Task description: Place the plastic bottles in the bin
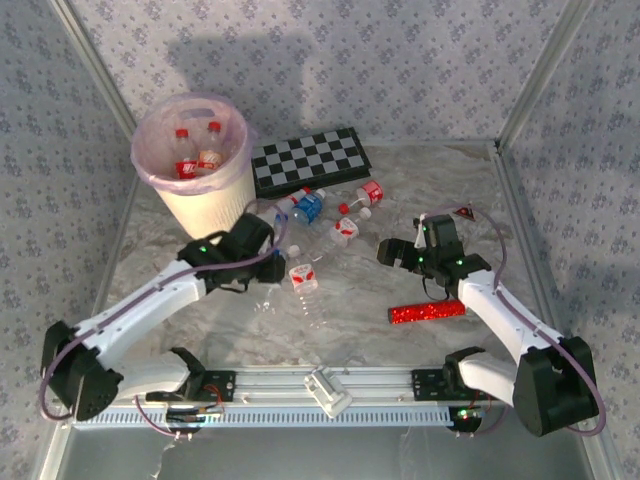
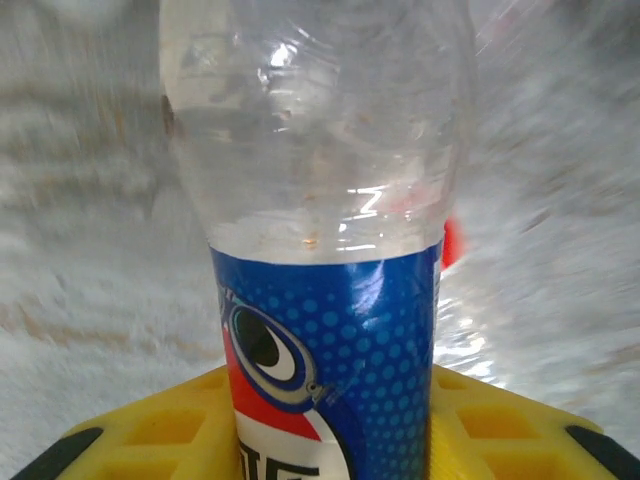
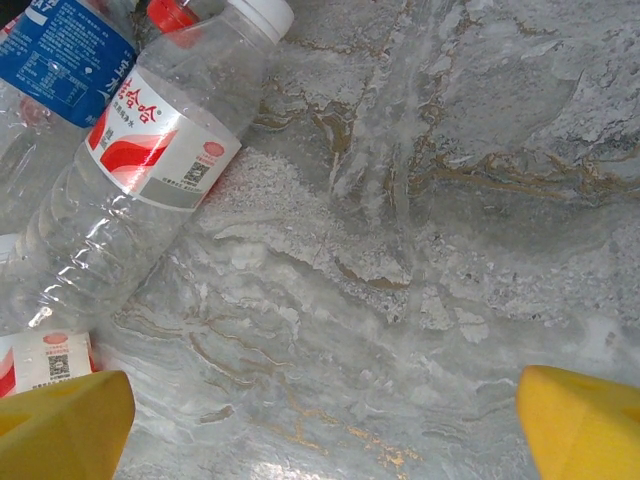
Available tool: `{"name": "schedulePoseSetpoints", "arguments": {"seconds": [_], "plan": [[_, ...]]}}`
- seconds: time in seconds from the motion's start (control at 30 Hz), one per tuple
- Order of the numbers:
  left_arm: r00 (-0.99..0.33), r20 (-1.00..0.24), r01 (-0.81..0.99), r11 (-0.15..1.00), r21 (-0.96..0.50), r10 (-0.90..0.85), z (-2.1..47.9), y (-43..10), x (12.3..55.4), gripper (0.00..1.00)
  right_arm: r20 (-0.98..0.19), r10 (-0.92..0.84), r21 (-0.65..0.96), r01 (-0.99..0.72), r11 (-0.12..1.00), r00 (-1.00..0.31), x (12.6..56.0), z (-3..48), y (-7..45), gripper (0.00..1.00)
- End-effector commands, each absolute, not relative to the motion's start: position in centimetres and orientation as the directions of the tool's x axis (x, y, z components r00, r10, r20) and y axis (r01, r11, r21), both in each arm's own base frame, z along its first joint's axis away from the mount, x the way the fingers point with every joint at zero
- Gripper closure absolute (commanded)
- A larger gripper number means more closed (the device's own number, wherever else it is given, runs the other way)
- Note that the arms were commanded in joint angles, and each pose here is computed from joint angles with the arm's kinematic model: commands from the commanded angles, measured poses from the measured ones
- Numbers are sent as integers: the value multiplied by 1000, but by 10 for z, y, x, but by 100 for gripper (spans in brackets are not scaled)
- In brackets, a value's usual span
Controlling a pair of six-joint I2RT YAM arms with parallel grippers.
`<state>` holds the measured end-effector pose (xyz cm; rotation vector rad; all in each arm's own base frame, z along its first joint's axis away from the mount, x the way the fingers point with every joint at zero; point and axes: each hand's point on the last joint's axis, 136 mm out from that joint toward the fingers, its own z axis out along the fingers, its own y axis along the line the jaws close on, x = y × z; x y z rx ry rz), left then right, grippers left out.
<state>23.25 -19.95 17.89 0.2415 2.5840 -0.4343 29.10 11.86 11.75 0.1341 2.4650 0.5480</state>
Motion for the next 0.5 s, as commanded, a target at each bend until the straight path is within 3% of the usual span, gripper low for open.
{"name": "schedulePoseSetpoints", "arguments": {"seconds": [0.0, 0.07, 0.13, 0.2, 0.47], "plan": [[-752, -644, 347, 916, -200, 144, 251, -192, 240, 63, -531, 235, 425, -16, 905, -814, 293, 117, 118, 0], [-673, -727, 381, 907, -179, 139, 296, -190, 253, 67, -531, 235, 431, -20, 902, -814, 294, 119, 120, 0], [-589, -801, 388, 908, -161, 109, 338, -181, 271, 88, -530, 236, 435, -22, 900, -814, 294, 120, 121, 0], [-523, -849, 375, 914, -155, 71, 372, -170, 289, 100, -530, 234, 435, -24, 900, -815, 292, 122, 121, 0], [-370, -927, 210, 966, -150, -63, 445, -98, 373, 100, -550, 233, 421, -26, 907, -802, 279, 130, 114, 0]]}}
